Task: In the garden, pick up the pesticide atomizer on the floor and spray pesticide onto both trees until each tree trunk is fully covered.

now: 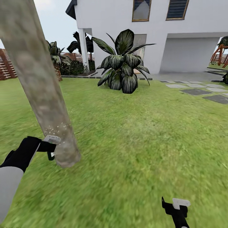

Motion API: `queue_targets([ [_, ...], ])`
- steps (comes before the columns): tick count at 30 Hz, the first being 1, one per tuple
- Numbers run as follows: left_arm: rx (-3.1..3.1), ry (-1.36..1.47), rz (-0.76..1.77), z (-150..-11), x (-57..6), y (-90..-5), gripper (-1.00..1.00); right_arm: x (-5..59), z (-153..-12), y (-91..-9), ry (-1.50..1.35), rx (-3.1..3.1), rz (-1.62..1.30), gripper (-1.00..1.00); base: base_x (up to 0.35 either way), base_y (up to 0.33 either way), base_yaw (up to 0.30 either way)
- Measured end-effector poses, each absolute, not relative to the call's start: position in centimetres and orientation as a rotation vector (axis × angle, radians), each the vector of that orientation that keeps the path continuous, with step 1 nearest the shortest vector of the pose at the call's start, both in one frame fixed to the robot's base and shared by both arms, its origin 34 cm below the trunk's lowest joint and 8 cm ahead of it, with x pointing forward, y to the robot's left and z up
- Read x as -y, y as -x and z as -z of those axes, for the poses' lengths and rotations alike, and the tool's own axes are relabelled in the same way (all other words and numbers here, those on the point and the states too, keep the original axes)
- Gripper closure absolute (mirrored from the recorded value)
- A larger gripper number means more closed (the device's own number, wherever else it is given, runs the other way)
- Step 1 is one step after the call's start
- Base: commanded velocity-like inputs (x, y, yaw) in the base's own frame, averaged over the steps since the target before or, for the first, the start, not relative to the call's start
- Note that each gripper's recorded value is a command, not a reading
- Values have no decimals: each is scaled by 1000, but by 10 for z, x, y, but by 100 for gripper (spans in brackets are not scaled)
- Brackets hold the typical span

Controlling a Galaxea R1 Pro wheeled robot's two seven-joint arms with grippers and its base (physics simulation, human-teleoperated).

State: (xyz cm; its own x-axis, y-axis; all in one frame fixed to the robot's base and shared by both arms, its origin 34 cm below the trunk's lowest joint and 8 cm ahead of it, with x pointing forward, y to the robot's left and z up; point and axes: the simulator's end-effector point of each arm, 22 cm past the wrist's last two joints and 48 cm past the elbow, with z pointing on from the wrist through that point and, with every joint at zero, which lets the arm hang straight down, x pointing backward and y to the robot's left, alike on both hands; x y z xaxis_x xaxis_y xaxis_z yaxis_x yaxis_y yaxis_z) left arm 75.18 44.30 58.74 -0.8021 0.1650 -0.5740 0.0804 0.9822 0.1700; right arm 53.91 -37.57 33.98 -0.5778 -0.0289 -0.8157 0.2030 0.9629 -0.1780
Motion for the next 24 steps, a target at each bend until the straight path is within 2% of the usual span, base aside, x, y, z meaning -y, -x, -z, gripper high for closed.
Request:
queue_targets([
  [8, -2554, -155, -164, -561, -441, -738, 100, 376, -340, -539, -122, -2167, 313, -100, 242, -184, 61],
  [16, -2560, -156, -162, -558, -438, -738, 100, 375, -340, -539, -122, -2167, 311, -100, 220, -198, 264],
  [24, -2557, -155, -163, -560, -439, -738, 100, 375, -340, -539, -122, -2167, 311, -100, 53, -261, 72],
])
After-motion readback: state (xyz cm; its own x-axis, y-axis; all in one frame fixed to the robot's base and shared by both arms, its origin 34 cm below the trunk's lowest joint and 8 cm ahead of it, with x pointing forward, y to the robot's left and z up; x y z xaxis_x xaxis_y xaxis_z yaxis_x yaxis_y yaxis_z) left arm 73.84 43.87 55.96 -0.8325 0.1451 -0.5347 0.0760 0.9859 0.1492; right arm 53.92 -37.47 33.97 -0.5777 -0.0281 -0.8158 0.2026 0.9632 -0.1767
